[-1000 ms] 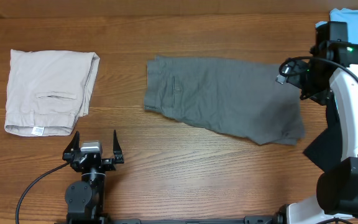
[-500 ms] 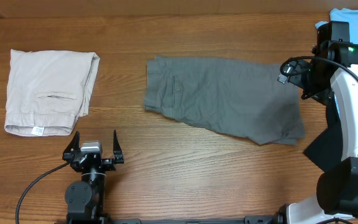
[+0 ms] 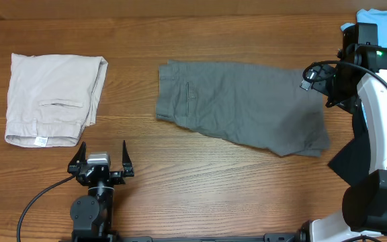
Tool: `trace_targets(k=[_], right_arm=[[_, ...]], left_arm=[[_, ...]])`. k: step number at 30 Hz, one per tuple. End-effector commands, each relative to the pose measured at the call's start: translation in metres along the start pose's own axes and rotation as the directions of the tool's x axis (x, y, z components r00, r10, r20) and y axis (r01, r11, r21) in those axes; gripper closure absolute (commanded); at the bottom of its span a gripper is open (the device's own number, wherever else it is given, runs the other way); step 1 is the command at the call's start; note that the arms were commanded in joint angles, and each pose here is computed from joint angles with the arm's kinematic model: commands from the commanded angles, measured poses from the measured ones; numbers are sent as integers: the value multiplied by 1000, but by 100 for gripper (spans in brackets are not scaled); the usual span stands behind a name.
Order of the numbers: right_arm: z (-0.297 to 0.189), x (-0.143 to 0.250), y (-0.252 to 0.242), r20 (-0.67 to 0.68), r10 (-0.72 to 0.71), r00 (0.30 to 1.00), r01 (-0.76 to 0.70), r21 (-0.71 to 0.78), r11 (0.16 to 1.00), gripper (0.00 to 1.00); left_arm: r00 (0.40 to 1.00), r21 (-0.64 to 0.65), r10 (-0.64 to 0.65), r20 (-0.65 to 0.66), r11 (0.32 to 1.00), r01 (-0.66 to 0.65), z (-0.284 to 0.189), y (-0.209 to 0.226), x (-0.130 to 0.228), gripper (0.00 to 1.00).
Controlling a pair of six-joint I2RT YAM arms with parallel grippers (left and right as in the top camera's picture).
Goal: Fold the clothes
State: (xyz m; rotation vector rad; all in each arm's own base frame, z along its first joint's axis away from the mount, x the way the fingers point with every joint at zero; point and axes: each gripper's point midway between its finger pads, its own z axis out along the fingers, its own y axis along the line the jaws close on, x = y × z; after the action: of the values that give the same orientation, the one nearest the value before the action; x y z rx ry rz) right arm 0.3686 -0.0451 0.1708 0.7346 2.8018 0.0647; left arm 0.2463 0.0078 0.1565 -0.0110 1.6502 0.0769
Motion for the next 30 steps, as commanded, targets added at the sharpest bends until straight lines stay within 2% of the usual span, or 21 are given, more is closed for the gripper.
trace_targets(k=[1, 10, 15, 18, 22, 25, 30], right_arm=[[1, -1, -1, 3, -3, 1000, 3, 10, 1000, 0], [1, -1, -1, 3, -3, 1000, 3, 10, 1000, 0], [1, -1, -1, 3, -3, 1000, 3, 10, 1000, 0], [1, -1, -1, 3, -3, 1000, 3, 10, 1000, 0], [1, -1, -1, 3, -3, 1000, 3, 10, 1000, 0], [1, -1, -1, 3, -3, 1000, 3, 10, 1000, 0], [1, -1, -1, 3, -3, 1000, 3, 10, 1000, 0]], left_arm=[[1000, -3, 22, 9, 1000, -22, 0, 0, -1, 0], [1000, -7, 24, 10, 1000, -24, 0, 1, -1, 0], [998, -2, 11, 60, 1000, -11, -1, 0, -13, 0], [999, 6, 8, 37, 1000, -8, -1, -1, -8, 0], [992, 209, -21, 126, 978, -6, -9, -35, -37, 0], [989, 229, -94, 112, 971, 67, -20, -35, -66, 0], [996, 241, -80, 31, 968, 70, -27, -35, -118, 0]])
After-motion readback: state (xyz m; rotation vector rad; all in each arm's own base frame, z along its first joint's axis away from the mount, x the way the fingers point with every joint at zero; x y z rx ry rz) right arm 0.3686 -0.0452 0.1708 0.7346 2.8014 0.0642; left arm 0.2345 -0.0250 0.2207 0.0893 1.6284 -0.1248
